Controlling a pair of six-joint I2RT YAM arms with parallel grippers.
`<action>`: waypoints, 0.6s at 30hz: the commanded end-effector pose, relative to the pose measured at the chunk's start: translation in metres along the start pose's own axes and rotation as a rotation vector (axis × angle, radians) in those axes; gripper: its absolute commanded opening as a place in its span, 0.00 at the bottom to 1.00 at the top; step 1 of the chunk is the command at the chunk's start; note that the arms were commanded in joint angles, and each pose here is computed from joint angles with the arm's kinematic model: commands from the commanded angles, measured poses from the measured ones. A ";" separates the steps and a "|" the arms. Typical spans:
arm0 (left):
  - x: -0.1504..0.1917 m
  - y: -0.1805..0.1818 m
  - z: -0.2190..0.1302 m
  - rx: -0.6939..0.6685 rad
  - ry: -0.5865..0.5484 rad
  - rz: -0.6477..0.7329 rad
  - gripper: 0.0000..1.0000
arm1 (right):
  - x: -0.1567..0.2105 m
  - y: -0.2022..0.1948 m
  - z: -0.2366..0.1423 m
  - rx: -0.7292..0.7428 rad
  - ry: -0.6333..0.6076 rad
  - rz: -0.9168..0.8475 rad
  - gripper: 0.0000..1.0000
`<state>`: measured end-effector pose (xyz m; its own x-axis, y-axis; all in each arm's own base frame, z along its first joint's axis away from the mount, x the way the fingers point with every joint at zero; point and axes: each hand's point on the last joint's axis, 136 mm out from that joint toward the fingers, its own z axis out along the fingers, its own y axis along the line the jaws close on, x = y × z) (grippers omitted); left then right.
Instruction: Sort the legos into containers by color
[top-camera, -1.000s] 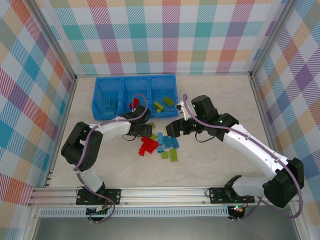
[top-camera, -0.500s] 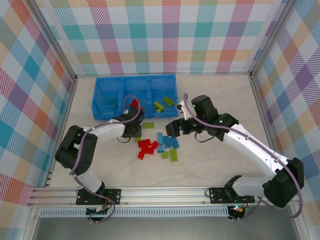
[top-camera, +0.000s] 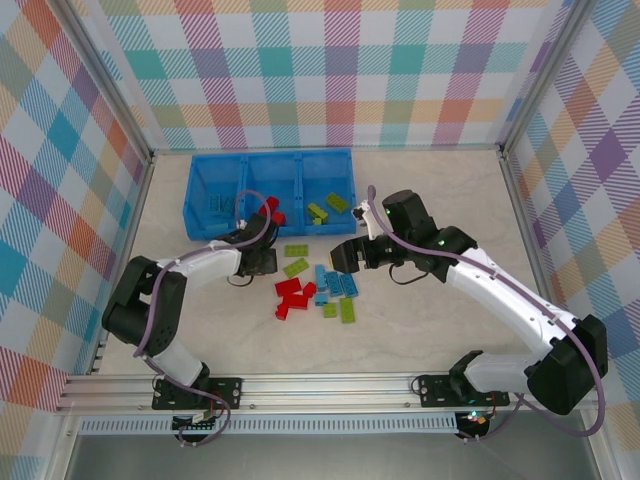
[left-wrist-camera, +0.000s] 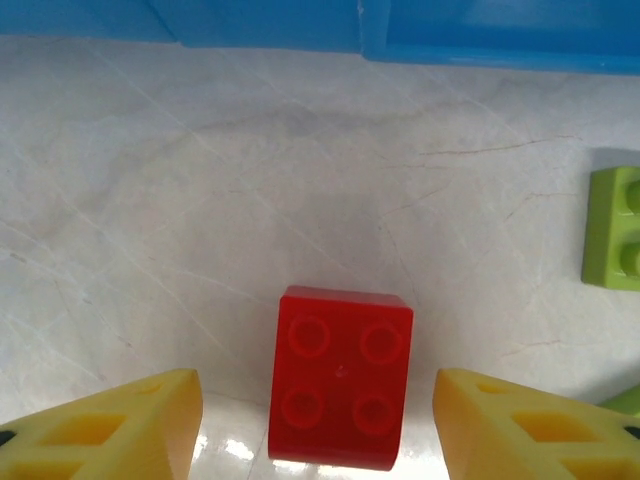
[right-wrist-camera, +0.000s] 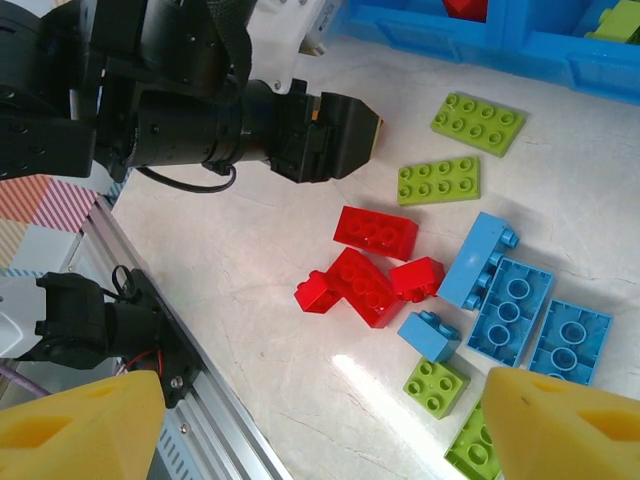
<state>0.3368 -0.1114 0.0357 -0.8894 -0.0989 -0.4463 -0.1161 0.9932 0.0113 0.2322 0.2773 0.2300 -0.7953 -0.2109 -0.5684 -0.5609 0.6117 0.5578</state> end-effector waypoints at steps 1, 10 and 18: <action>-0.007 -0.002 0.009 0.005 0.006 -0.006 0.56 | -0.002 0.006 -0.002 -0.023 -0.009 -0.001 0.85; 0.004 -0.003 0.001 0.046 0.018 -0.019 0.15 | 0.007 0.006 0.006 -0.030 0.067 0.035 0.86; -0.083 -0.028 -0.113 0.258 -0.270 -0.082 0.15 | 0.003 0.009 0.011 -0.032 0.055 0.023 0.87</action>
<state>0.3438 -0.1311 0.1108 -0.8197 -0.1452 -0.5542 -0.0624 0.9842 -0.1655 0.2262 0.2837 0.2118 -0.8295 -0.2512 -0.4989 -0.5337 0.6200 0.5751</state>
